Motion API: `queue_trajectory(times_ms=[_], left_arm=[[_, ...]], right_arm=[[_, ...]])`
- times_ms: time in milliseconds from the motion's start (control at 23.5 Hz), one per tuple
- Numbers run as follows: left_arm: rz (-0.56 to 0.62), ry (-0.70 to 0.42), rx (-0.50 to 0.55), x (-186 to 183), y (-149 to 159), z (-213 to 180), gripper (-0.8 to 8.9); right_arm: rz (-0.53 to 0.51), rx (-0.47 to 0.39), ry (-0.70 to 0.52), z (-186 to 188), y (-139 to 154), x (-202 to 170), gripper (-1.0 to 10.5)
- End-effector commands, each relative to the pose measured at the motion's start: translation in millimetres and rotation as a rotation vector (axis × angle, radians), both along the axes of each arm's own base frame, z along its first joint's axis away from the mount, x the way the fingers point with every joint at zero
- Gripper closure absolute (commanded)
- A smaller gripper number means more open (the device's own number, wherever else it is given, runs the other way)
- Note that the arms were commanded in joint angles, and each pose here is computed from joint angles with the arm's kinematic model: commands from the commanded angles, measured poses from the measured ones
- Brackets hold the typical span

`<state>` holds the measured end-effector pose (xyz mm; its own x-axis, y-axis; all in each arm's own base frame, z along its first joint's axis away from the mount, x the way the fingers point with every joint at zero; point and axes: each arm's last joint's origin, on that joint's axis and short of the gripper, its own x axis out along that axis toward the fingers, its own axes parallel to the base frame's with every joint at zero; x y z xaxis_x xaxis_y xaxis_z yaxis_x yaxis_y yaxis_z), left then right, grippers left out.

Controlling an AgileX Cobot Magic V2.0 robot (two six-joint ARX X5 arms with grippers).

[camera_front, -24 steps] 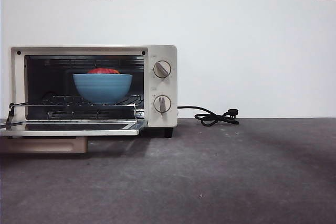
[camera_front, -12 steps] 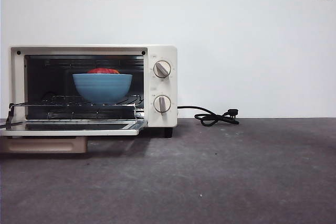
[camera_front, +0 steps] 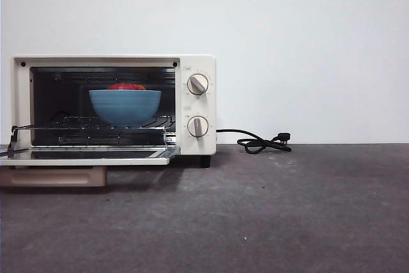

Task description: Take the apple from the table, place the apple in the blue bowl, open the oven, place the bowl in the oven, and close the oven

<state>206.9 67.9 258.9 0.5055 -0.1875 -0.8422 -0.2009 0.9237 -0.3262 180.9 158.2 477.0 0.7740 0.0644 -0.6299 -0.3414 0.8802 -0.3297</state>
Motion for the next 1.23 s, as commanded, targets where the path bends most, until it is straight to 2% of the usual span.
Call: queue_trajectory(times_ms=[43,128,298,425,680,851,1021,1233], left_arm=[[0.016,0.010,-0.085,4,11,-11,8.22],[0.030,0.015,-0.152,10,17,-20,8.22],[0.042,0.074,-0.244,21,25,-40,8.22],[0.050,0.139,-0.262,28,29,-57,8.22],[0.075,0.180,-0.229,36,35,-73,8.22],[0.077,0.205,-0.260,44,38,-88,8.22],[0.074,0.174,-0.356,55,41,-105,8.22],[0.084,0.144,-0.376,62,44,-112,8.22]], right_arm=[[-0.058,-0.064,0.082,-28,-18,-9,9.5],[-0.087,-0.056,0.061,-40,-31,-17,9.5],[-0.043,0.022,0.011,-61,-50,-38,9.5],[-0.004,0.102,0.001,-85,-69,-62,9.5],[-0.048,0.238,0.030,-122,-99,-98,9.5],[-0.096,0.292,0.044,-127,-110,-110,9.5],[-0.065,0.345,0.053,-126,-115,-119,9.5],[-0.073,0.352,0.061,-126,-116,-120,9.5]])
